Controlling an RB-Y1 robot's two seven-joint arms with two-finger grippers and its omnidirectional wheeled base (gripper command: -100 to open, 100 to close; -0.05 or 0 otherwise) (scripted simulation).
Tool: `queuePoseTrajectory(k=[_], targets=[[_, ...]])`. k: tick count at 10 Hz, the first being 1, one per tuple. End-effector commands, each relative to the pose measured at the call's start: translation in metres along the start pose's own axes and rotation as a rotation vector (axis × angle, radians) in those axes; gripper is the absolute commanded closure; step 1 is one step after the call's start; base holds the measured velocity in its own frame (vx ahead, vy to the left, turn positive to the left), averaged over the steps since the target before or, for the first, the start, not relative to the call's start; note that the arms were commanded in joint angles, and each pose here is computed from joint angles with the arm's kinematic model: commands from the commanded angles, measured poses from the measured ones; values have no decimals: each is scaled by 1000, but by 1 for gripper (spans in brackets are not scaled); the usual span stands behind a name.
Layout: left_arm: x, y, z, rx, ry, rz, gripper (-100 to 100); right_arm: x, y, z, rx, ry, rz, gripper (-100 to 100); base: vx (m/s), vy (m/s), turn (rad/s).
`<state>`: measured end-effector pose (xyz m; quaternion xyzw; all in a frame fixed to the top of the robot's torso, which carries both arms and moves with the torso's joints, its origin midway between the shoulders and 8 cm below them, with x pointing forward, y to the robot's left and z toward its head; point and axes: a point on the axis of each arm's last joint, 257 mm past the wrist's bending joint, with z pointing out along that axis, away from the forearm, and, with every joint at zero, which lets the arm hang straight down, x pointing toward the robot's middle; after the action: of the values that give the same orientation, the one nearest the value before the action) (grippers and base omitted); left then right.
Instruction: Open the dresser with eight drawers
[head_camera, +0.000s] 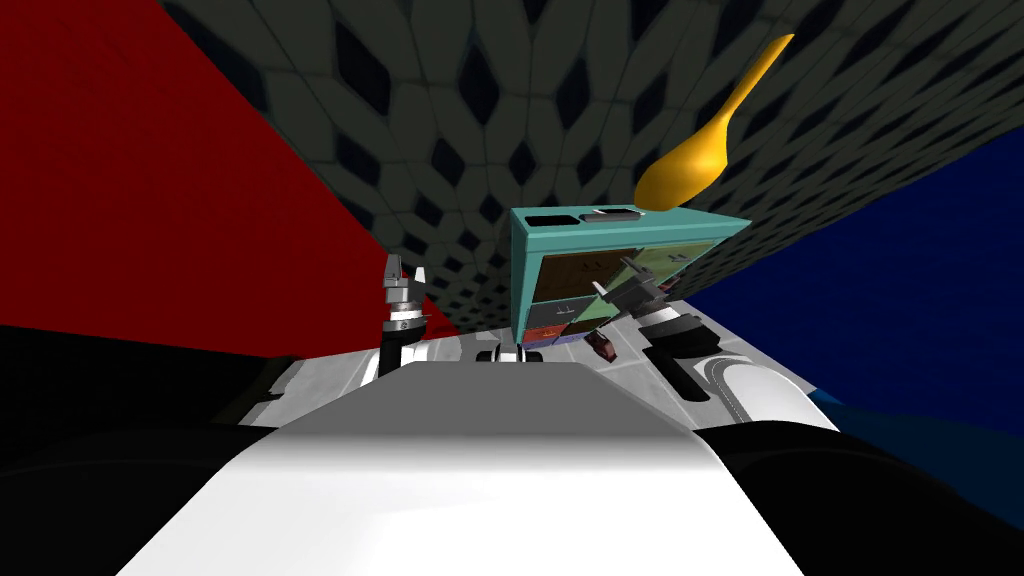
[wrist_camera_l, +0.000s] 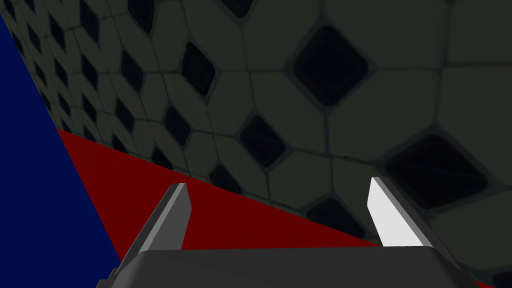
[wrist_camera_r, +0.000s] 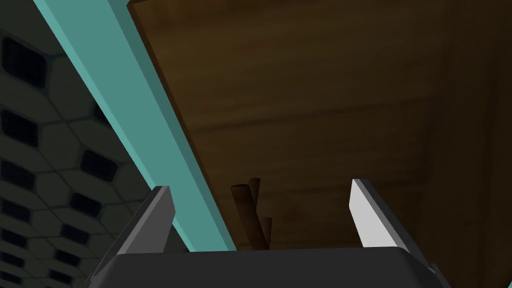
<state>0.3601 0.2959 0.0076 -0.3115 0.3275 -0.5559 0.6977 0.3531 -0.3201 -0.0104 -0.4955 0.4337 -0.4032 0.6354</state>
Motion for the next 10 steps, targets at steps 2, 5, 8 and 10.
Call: queuePoseTrajectory(k=[2,5,8,10], targets=[[0,0,0,0,0,0,0,-2,2,-1,0,-2,3,100,-61,-16,-39],[0,0,0,0,0,0,0,-6,-1,-3,-6,-12,4,100,-117,-3,-75],[0,0,0,0,0,0,0,1,-4,-2,17,14,-25,-100,-36,6,-21],[0,0,0,0,0,0,0,9,-7,-1,41,45,-55,-100,55,111,23]])
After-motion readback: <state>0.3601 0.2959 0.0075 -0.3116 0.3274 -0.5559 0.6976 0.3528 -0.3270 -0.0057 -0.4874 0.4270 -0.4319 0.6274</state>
